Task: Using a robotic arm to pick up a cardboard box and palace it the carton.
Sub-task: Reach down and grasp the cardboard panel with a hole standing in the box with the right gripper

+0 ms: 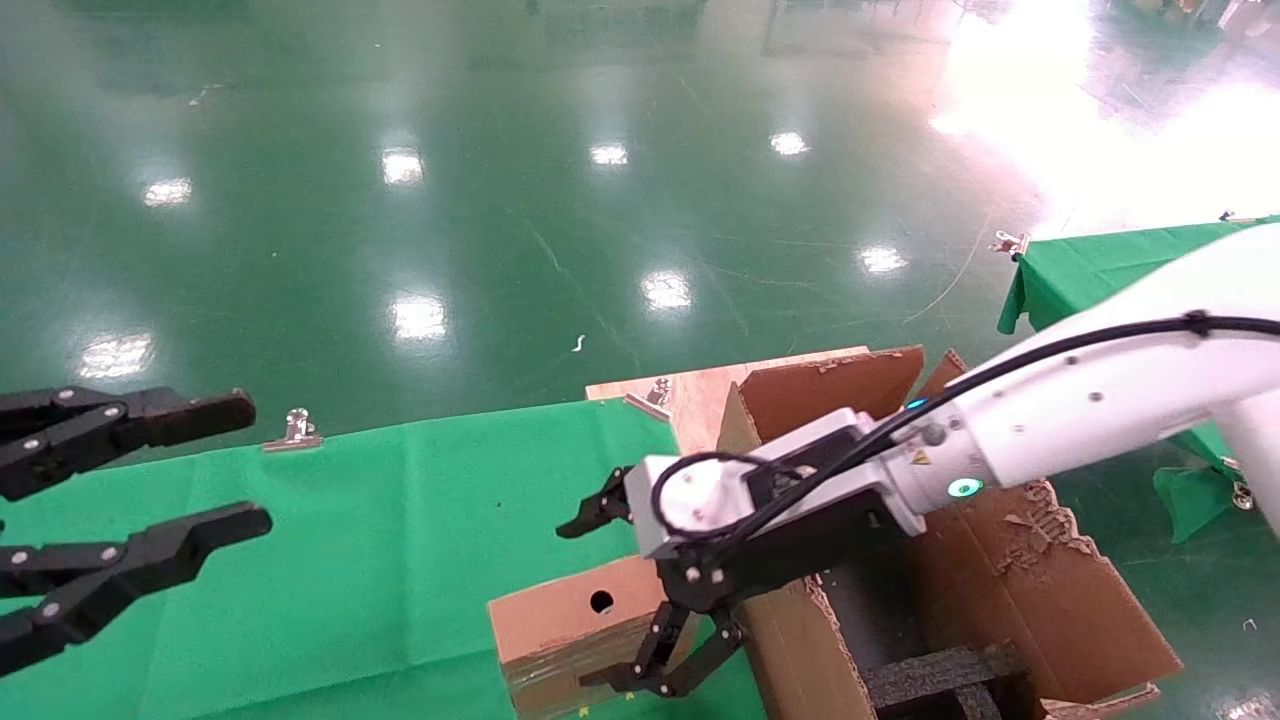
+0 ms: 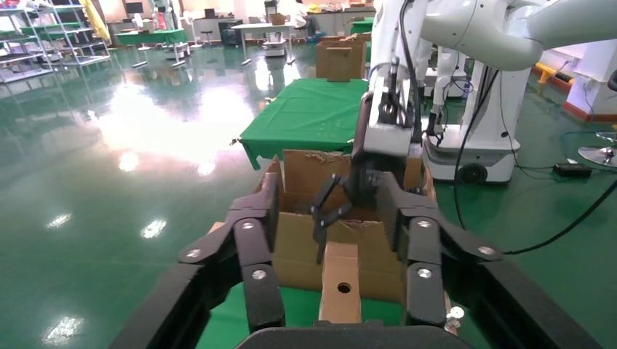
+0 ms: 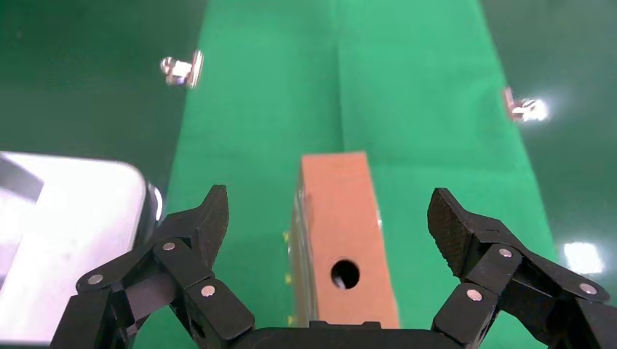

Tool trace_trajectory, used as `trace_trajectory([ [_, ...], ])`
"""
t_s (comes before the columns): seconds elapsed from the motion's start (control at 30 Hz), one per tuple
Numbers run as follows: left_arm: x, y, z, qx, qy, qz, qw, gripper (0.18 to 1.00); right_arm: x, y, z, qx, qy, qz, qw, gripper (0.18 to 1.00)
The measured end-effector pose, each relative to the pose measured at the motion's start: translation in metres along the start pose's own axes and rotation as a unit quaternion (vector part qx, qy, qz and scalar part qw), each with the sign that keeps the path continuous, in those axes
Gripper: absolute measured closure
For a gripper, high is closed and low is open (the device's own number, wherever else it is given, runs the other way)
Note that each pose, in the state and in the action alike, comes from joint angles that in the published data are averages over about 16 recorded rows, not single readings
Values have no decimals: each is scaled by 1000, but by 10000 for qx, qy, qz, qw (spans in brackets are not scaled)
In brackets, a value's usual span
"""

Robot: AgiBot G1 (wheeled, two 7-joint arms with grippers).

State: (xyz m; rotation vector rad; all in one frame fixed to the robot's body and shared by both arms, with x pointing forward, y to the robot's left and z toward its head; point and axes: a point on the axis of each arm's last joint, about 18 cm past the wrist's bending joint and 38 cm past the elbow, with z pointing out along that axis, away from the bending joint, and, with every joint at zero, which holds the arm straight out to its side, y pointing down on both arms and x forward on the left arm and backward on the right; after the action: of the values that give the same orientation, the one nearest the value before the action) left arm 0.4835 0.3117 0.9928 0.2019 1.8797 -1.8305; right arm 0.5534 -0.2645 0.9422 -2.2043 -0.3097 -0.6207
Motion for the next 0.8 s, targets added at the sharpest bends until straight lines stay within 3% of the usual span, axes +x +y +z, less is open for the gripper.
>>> trace_trajectory([
  [0.43,0,0,0,0,0,0,10000,830,19,8,32,-1034,-229,-619,9925,178],
  [0.8,0,0,0,0,0,0,10000,948,26,6,44,-1669,-351,-1174,9783,178],
])
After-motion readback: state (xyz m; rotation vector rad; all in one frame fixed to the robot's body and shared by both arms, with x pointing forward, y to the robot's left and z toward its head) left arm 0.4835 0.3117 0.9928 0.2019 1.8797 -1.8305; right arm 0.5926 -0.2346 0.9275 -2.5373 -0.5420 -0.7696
